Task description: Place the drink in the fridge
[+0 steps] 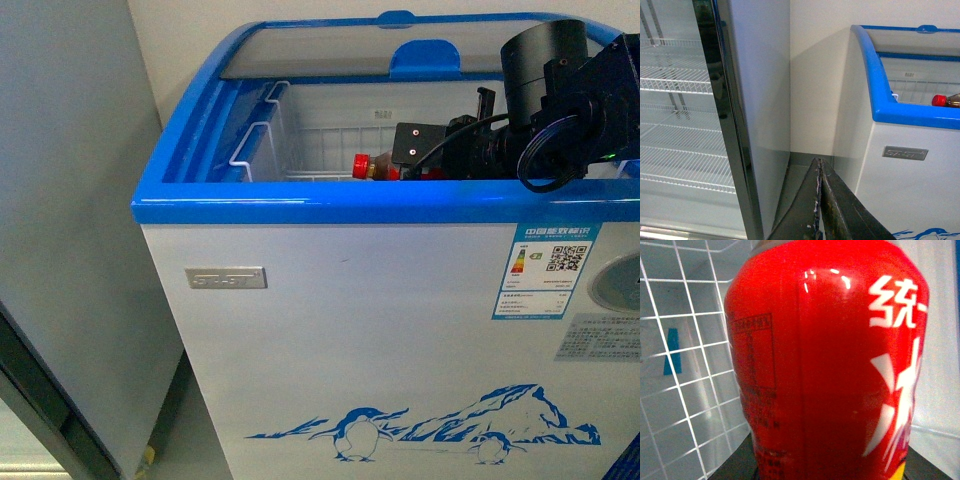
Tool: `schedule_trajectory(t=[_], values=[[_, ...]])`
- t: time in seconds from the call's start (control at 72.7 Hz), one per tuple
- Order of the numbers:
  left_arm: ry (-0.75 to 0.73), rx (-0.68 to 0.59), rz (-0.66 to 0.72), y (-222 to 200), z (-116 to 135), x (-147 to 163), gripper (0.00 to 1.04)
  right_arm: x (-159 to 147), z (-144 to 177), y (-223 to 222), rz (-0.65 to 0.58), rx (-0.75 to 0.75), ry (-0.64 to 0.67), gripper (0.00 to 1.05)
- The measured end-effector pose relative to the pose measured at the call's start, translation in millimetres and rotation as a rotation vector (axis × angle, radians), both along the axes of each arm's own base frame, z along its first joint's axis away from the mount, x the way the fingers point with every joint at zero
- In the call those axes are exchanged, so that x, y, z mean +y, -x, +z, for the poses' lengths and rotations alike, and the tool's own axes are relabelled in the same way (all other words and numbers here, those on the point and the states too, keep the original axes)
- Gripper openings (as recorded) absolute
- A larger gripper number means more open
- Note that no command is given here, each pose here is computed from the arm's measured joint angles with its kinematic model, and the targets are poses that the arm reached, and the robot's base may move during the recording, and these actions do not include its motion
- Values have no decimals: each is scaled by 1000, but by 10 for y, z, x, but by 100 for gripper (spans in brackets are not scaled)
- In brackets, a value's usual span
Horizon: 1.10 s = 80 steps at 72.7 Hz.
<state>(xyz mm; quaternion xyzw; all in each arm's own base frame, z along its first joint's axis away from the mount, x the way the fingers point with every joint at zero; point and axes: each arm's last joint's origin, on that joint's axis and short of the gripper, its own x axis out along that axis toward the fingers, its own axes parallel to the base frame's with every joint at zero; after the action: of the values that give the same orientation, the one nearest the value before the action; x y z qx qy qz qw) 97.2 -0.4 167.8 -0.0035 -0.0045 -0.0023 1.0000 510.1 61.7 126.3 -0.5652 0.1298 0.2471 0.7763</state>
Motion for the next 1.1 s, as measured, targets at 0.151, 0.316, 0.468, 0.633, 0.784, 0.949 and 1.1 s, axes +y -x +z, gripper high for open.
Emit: schedule_trajectory(t=[0.151,0.316,0.468,0.633,0.784,0.949,1.1], values=[[0,0,0,0,0,0,3,-2,-13,5,-14,10,-3,44],[0,0,0,0,0,0,3,14,-21,24,5,25,-14,75],[0,0,0,0,0,0,3,22,37,84,23,25,-24,99],[0,0,0,0,0,0,3,-3,388,190,14,-40,-52,98],[0,0,0,0,0,0,3,-74,854,444,32,-117,-146,98],[0,0,0,0,0,0,3,-130,1261,665,9,-225,-216,98],[0,0,0,0,0,0,3,-327,1683,962,-145,-402,-306,98]])
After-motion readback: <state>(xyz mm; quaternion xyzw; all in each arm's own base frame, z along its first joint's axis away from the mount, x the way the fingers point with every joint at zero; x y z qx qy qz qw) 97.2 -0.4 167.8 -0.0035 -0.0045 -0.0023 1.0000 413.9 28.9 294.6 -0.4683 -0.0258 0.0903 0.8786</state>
